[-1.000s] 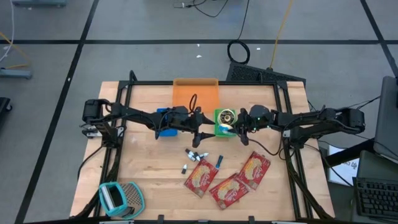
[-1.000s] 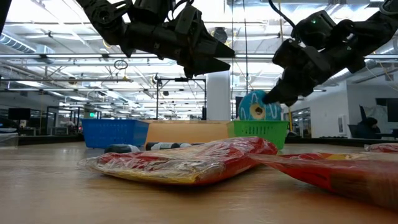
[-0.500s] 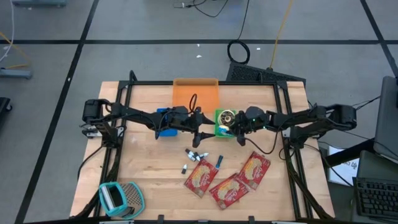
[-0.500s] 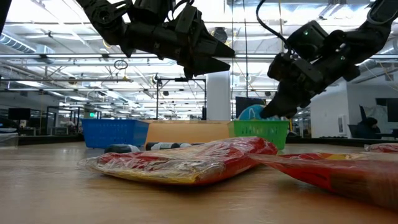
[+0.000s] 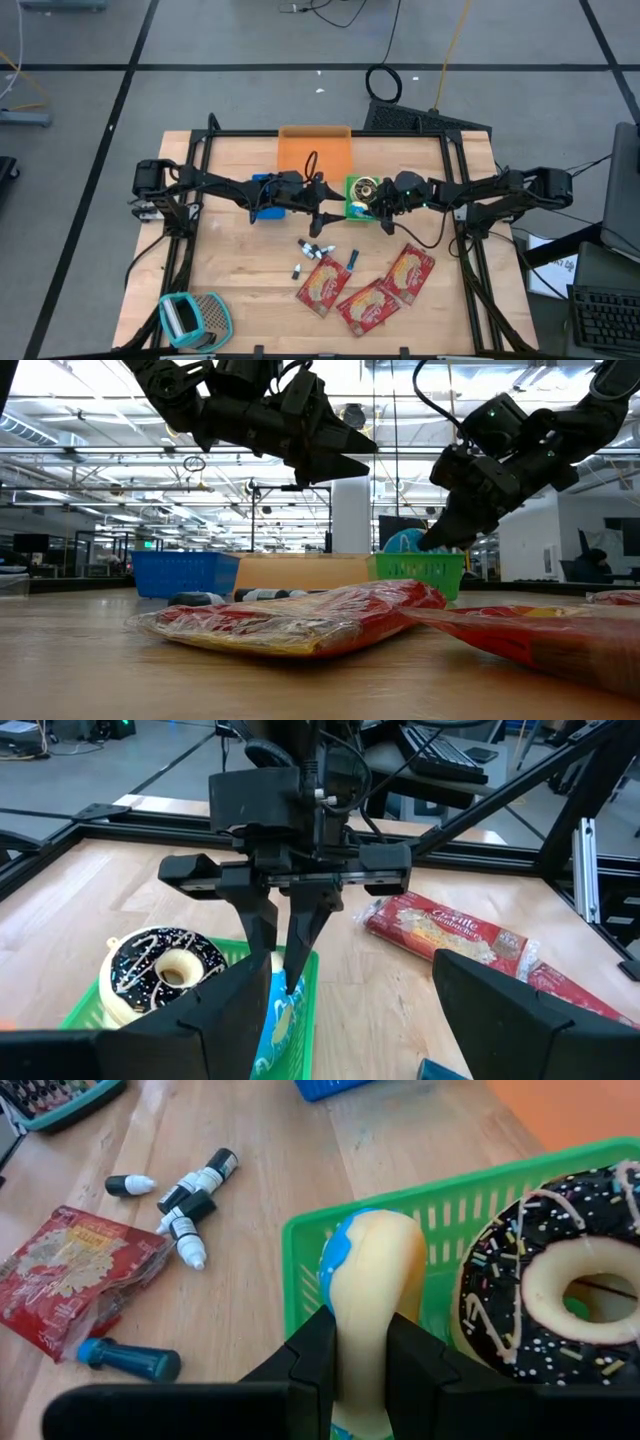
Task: Pick & Place Food Item
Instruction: Put the blue doughnut into the green bin
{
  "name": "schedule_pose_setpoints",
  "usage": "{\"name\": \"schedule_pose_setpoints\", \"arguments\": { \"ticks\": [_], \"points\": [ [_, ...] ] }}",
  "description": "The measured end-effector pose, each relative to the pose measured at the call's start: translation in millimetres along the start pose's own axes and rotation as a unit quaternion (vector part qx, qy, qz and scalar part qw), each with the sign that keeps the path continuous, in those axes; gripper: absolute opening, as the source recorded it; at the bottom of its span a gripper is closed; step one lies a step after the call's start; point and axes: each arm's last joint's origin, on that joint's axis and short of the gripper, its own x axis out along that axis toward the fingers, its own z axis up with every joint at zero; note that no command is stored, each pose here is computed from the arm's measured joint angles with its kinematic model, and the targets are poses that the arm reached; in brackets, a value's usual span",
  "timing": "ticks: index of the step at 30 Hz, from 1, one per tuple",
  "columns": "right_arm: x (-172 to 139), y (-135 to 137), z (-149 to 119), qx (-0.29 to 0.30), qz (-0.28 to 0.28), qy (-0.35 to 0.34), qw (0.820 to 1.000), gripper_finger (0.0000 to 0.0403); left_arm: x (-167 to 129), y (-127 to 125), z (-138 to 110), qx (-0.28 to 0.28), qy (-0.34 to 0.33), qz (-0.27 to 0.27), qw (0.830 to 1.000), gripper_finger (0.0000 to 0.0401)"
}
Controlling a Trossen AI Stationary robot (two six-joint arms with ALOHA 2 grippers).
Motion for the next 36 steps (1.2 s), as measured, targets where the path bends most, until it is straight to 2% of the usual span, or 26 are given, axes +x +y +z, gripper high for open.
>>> {"name": "schedule_pose_setpoints", "arguments": {
  "ticks": [5,8,14,19,28,36],
  "points": [
    [-0.8,0.2,1.0,-0.015,-0.002,-0.004,1.0,0.0072,0.0,0.0,0.0,0.0,0.0,0.0,1.0,0.0278],
    [-1.3,-0.7,2.1,-0.023,-0.022,-0.01,0.999,0.0102,0.0,0.0,-0.1,0.0,0.001,0.0,1.0,0.0278],
    [-1.3,-1.0,1.7,-0.036,-0.025,-0.008,0.999,0.0169,0.0,-0.1,-0.2,0.0,0.001,0.0,1.0,0.0278],
    [-1.3,-1.0,1.7,-0.037,-0.026,-0.008,0.999,0.0201,0.0,0.0,-0.1,0.0,0.001,0.0,1.0,0.0278],
    [-7.2,-0.4,7.4,-0.045,-0.078,-0.031,0.995,0.0202,0.0,0.0,-0.2,0.0,0.001,0.0,1.0,0.0278],
    [-18.0,10.3,12.9,-0.089,-0.139,-0.05,0.985,0.0197,0.0,0.0,-0.3,0.0,0.001,0.0,1.0,0.0278]
  ]
}}
